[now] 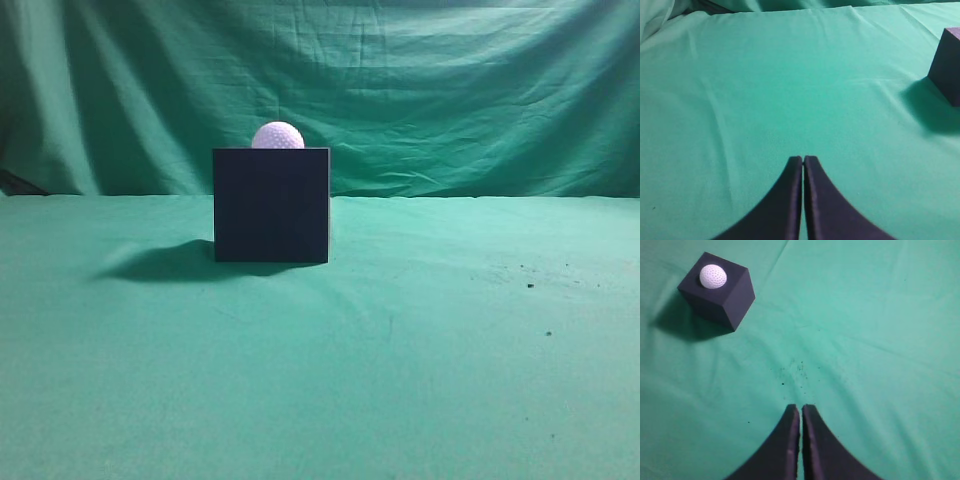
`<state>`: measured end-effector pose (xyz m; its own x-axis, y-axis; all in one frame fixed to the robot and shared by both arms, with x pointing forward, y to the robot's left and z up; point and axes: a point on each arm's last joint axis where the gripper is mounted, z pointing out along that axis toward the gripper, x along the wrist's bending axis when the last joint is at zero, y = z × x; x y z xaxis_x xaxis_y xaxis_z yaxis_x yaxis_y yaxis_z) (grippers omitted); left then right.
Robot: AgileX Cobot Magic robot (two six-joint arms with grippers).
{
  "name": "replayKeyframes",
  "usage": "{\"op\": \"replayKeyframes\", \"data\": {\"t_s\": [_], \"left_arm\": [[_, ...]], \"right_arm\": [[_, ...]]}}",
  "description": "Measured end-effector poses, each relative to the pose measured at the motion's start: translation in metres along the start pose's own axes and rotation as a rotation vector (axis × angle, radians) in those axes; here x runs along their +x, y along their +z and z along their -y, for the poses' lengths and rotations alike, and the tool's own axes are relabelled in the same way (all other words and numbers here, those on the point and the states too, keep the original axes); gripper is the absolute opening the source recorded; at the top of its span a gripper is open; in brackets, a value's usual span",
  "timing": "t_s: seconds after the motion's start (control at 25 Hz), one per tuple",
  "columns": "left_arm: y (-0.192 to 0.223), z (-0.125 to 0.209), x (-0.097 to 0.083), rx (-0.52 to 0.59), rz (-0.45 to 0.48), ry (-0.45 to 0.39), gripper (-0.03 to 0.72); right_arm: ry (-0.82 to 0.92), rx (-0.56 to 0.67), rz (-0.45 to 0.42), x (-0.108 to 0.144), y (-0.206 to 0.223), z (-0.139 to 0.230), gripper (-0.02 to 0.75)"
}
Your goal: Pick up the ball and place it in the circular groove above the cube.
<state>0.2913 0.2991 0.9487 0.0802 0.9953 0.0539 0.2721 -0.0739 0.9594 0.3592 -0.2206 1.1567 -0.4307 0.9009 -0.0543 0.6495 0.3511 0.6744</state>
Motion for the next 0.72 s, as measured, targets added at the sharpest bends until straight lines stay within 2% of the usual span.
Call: {"op": "replayKeyframes", "data": {"t_s": [0.2,0.4,0.56,0.72], "left_arm": [[0.0,0.0,0.0,0.0,0.0,0.0,0.0],[0.0,0.0,0.0,0.0,0.0,0.0,0.0],[0.0,0.0,0.0,0.0,0.0,0.0,0.0],[0.0,0.0,0.0,0.0,0.0,0.0,0.0]], "right_arm": [[0.055,-0.159,-0.072,-0.006,0.0,0.064,0.0],[0.073,-0.31,-0.133,-0.008,0.011,0.109,0.0],[0.141,-0.402,-0.233,-0.005,0.008,0.128,0.0],[0.164,-0.42,-0.263,-0.004,0.005,0.133,0.0]]}}
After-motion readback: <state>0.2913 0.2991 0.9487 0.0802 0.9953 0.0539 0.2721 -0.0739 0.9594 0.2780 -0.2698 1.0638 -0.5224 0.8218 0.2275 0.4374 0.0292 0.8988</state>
